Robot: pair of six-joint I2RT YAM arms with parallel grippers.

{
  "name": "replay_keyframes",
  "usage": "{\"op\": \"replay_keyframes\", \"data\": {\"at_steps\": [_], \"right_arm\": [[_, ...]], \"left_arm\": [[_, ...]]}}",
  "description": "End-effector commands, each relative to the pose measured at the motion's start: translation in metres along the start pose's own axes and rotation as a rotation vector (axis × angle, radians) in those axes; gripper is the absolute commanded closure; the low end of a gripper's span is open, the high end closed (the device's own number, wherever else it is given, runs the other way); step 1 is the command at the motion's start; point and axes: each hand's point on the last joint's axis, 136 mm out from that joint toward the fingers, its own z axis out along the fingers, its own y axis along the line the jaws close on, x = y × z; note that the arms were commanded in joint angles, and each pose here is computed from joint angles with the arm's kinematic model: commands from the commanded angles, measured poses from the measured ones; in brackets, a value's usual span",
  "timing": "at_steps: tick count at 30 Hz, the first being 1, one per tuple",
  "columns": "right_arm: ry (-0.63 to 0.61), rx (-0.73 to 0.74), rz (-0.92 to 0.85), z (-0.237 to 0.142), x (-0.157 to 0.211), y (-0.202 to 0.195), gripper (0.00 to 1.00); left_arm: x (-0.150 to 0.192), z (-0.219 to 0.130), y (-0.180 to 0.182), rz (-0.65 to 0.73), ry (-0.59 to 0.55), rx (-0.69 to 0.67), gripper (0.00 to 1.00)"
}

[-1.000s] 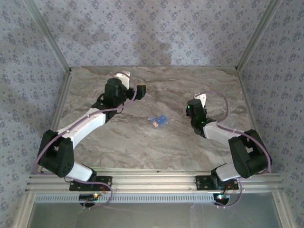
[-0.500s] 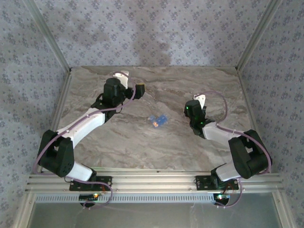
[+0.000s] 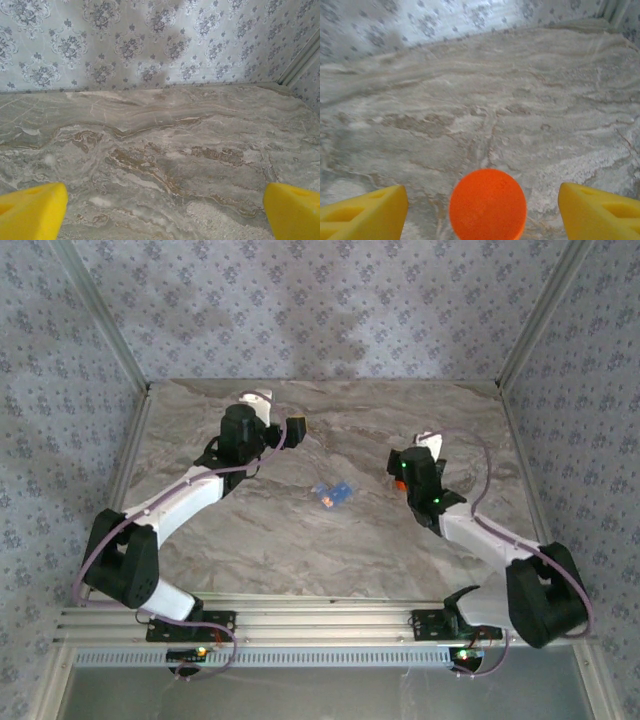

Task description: Sort the pills into containers

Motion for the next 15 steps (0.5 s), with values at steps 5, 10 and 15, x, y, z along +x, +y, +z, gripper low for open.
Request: {"op": "replay_keyframes", "data": {"at_steps": [5, 10, 15], "right_arm": [[0.118, -0.366, -0.047, -0.035, -0.052, 0.073, 0.18], [0.307, -0.562, -0.057, -0.049, -0.041, 0.119, 0.18], [0.464, -0.62, -0.022, -0.049, -0.019, 0.144, 0.18]], "left_arm": [[-0.007, 0.002, 0.002, -0.034, -0.015, 0.012, 0.0], [-0.001, 0.006, 0.011, -0.056, 0.017, 0.005, 0.0], [0.009, 0.011, 0.02, -0.069, 0.056, -0.009, 0.0]]}}
